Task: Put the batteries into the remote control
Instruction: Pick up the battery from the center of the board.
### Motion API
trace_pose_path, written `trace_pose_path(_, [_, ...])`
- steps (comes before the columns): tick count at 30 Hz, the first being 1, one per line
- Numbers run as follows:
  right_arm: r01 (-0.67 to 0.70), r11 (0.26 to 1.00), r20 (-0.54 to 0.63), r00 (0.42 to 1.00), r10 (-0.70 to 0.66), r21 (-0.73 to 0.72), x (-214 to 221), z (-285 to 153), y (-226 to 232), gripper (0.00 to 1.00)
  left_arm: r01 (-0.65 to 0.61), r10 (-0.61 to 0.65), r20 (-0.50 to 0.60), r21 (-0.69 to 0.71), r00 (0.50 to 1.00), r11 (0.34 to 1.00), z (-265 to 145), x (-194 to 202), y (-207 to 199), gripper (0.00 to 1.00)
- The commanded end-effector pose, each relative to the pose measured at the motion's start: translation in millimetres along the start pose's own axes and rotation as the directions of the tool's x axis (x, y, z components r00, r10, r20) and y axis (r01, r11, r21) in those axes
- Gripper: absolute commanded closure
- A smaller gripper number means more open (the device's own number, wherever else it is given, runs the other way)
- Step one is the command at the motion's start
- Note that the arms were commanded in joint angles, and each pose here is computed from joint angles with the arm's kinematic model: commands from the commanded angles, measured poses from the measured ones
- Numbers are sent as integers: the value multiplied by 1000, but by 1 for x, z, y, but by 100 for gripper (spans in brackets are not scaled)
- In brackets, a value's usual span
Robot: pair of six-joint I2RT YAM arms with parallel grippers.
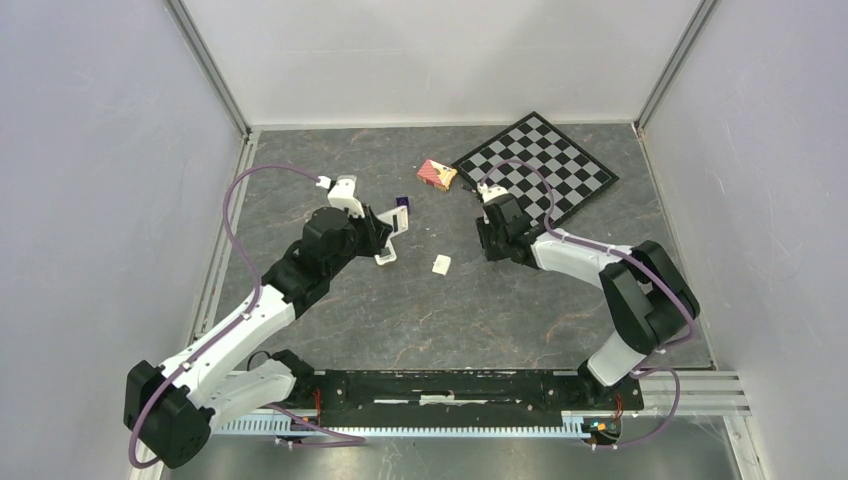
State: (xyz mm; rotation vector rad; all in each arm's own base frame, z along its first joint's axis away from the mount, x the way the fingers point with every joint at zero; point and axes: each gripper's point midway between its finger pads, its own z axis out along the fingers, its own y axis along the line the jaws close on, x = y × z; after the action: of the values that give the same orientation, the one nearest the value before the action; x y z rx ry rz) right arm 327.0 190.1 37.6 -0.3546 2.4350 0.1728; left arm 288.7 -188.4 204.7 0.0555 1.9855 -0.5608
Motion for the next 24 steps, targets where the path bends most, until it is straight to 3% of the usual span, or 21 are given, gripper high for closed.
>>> trace_pose_path(1, [-28, 999, 70, 997, 27, 25, -31, 5, 4, 65, 59, -62, 122, 28, 991, 998, -6, -32, -9, 98])
trace_pose_path(24, [-21, 997, -28, 999, 23, 69, -7, 28, 1, 81, 118, -110, 164, -41, 980, 992, -8, -33, 6, 98])
